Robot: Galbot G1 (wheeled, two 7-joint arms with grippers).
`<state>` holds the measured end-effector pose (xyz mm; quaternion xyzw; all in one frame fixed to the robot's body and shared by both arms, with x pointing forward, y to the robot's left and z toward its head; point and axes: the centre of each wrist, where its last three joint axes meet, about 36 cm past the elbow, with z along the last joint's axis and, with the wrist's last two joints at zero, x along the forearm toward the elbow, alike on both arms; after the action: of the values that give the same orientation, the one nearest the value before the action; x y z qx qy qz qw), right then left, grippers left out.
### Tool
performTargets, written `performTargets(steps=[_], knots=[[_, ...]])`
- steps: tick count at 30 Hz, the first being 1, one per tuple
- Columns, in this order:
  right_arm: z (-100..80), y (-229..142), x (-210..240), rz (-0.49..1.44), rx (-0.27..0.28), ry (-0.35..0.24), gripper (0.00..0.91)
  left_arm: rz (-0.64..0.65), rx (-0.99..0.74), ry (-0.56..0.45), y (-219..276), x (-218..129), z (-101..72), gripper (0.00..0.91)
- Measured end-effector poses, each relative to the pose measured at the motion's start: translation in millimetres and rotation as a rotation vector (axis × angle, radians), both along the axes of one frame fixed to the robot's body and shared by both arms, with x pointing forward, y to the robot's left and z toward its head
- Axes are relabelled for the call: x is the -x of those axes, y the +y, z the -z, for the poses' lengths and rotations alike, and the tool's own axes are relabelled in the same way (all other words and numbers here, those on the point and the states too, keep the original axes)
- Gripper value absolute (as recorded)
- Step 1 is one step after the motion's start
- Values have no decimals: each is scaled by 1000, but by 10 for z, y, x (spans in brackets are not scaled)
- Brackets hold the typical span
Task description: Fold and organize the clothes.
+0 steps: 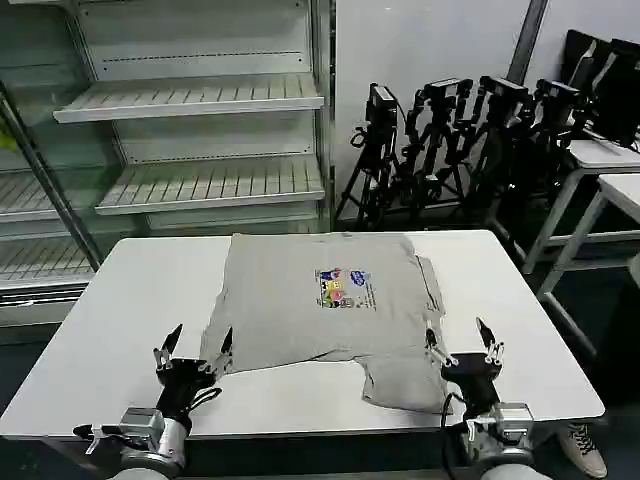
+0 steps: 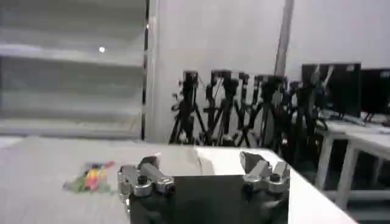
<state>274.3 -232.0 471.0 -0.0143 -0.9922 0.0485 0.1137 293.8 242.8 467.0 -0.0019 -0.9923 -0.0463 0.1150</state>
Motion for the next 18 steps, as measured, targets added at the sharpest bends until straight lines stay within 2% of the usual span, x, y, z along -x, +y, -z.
performTargets(steps=[9, 16, 17, 18], knots=[[238, 15, 124, 13, -16, 106, 907, -18, 9, 128, 122, -28, 110, 907], [401, 82, 177, 8, -12, 161, 907, -23, 14, 194, 146, -87, 238, 907], [422, 97, 183, 7, -10, 167, 816, -24, 15, 203, 144, -98, 259, 675], [438, 116, 192, 4, -10, 172, 413, -24, 16, 209, 141, -108, 277, 20]])
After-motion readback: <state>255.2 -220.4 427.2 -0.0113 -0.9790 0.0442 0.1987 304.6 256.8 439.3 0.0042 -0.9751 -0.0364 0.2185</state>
